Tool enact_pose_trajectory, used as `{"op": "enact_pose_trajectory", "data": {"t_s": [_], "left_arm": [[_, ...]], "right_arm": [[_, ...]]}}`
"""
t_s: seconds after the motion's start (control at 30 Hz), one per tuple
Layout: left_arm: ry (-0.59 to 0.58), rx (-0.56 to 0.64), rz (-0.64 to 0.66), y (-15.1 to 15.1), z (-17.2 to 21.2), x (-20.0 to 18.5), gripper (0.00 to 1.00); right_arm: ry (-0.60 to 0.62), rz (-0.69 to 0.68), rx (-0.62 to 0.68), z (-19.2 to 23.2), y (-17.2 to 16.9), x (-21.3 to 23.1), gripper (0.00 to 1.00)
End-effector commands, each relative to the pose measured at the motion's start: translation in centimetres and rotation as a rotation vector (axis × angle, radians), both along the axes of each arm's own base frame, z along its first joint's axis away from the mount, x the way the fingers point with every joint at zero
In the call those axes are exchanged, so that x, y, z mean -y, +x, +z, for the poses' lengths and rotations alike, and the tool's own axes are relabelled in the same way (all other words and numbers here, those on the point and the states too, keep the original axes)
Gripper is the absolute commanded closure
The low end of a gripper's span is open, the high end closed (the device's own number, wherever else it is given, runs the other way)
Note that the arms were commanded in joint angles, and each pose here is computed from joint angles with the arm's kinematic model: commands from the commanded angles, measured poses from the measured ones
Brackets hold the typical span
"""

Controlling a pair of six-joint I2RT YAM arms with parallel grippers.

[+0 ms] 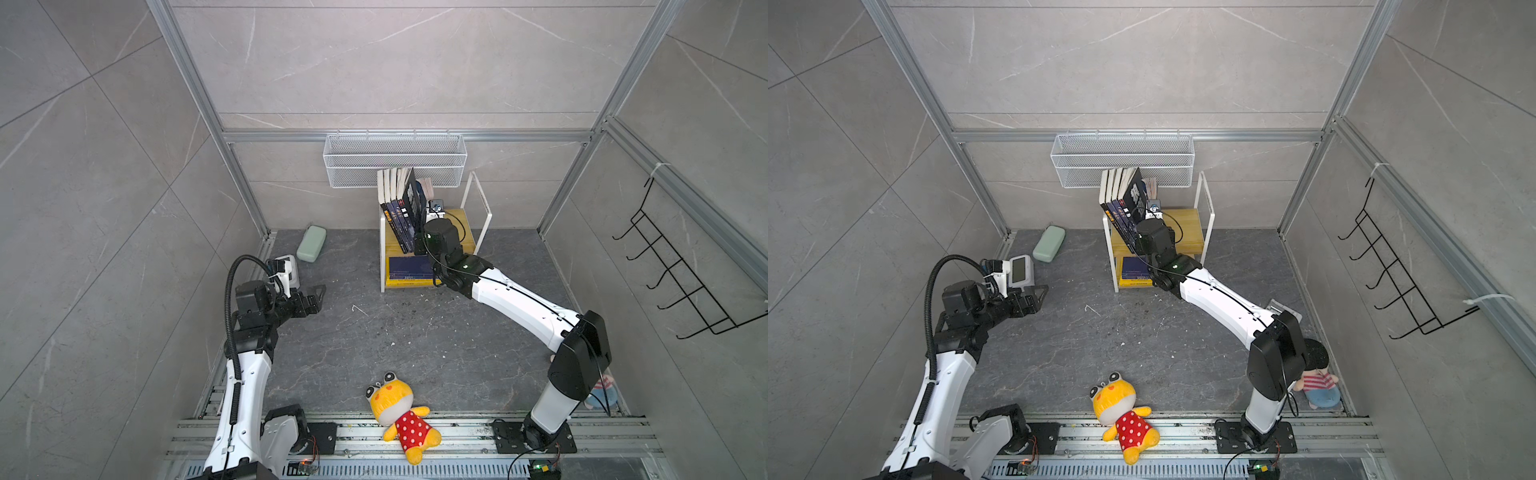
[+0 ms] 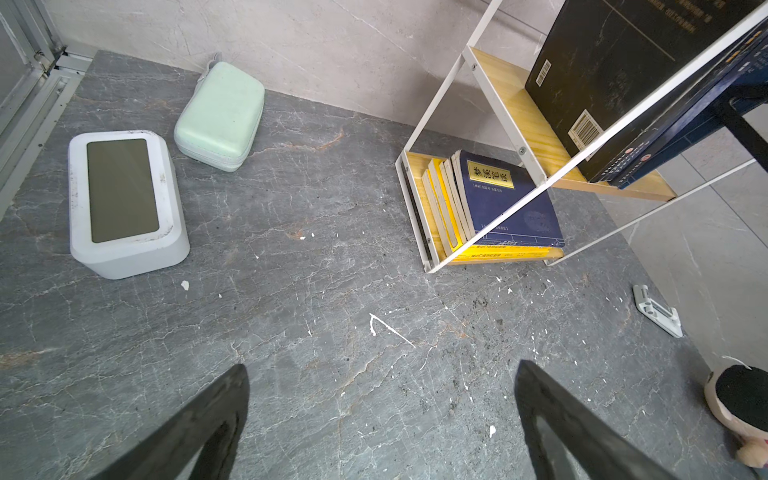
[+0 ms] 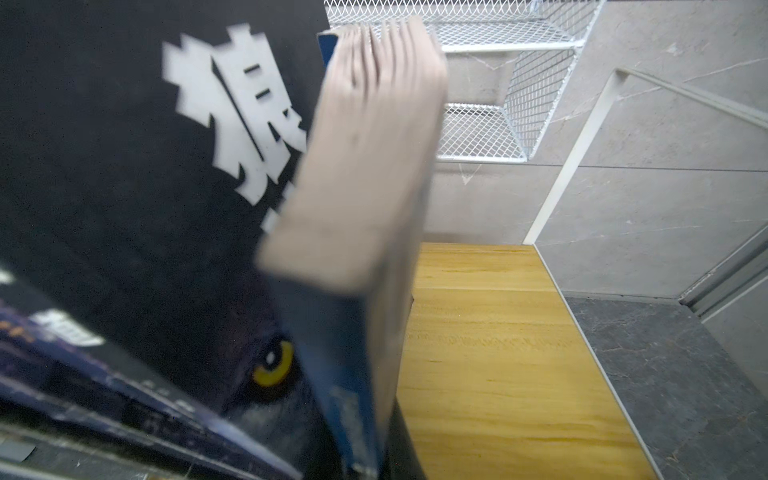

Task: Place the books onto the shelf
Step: 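Insert the dark-blue book upright beside the upper-shelf books with the right gripper, then open the right gripper and pull it back from the shelf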

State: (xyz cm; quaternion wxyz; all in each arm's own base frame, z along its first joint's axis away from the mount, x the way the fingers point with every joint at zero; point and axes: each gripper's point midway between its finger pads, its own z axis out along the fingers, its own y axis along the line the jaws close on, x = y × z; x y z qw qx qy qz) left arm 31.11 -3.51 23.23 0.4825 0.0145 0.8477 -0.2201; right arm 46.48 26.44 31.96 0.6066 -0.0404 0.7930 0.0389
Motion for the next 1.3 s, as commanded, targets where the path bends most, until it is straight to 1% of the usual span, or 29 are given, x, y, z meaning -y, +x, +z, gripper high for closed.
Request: {"op": "enact_pose_trajectory", "data": {"t_s": [0.0, 0.1, 0.27, 0.33, 0.43, 0.5, 0.63, 0.83, 0.93, 1.03, 1.1, 1.13, 1.23, 1.27], "left_arm": [[0.02, 0.043, -0.006, 0.4, 1.4, -0.2, 0.0], [0.036, 0.059, -0.007, 0.4, 1.7, -0.3, 0.0], [0.039, 0.052, 0.001, 0.4, 1.9, -0.6, 0.0], [0.039, 0.059, 0.001, 0.4, 1.8, -0.6, 0.0], [0.032, 0.048, 0.0, 0.3, 1.7, -0.6, 0.0], [0.027, 0.052, 0.007, 0.4, 1.8, -0.7, 0.0], [0.029, 0.05, 0.005, 0.3, 1.7, -0.7, 0.0], [0.026, 0.048, 0.013, 0.4, 1.5, -0.9, 0.0], [0.022, 0.033, 0.025, 0.4, 1.4, -1.3, 0.0], [0.026, 0.047, 0.025, 0.5, 1.3, -1.4, 0.0], [0.03, 0.044, 0.023, 0.4, 1.3, -1.4, 0.0], [0.031, 0.039, 0.026, 0.4, 1.3, -1.5, 0.0], [0.045, 0.048, 0.031, 0.4, 1.3, -1.6, 0.0], [0.048, 0.051, 0.03, 0.3, 1.3, -1.6, 0.0]], "right_arm": [[-0.002, 0.022, -0.002, 0.4, -0.3, -0.2, 0.82], [-0.011, 0.039, -0.009, 0.1, -0.3, -0.5, 0.78], [-0.028, 0.054, -0.029, -0.1, -0.7, -0.4, 0.72], [-0.051, 0.068, -0.028, -0.1, -0.9, -0.4, 0.7], [-0.066, 0.061, -0.043, -0.2, -1.3, 0.1, 0.62], [-0.062, 0.078, -0.056, -0.3, -2.0, 0.2, 0.57], [-0.055, 0.103, -0.096, -1.6, -3.7, 0.8, 0.48], [-0.031, 0.172, -0.152, -3.8, -7.4, 1.9, 0.4], [-0.104, 0.137, -0.147, -4.4, -7.8, 3.5, 0.38], [-0.183, 0.092, -0.14, -4.5, -7.8, 4.9, 0.38], [-0.192, 0.077, -0.144, -4.2, -8.2, 5.6, 0.37], [-0.189, 0.08, -0.146, -4.1, -8.5, 5.8, 0.35], [-0.175, 0.074, -0.131, -4.3, -9.7, 6.9, 0.13], [-0.174, 0.073, -0.122, -4.6, -10.1, 7.2, 0.08]]}}
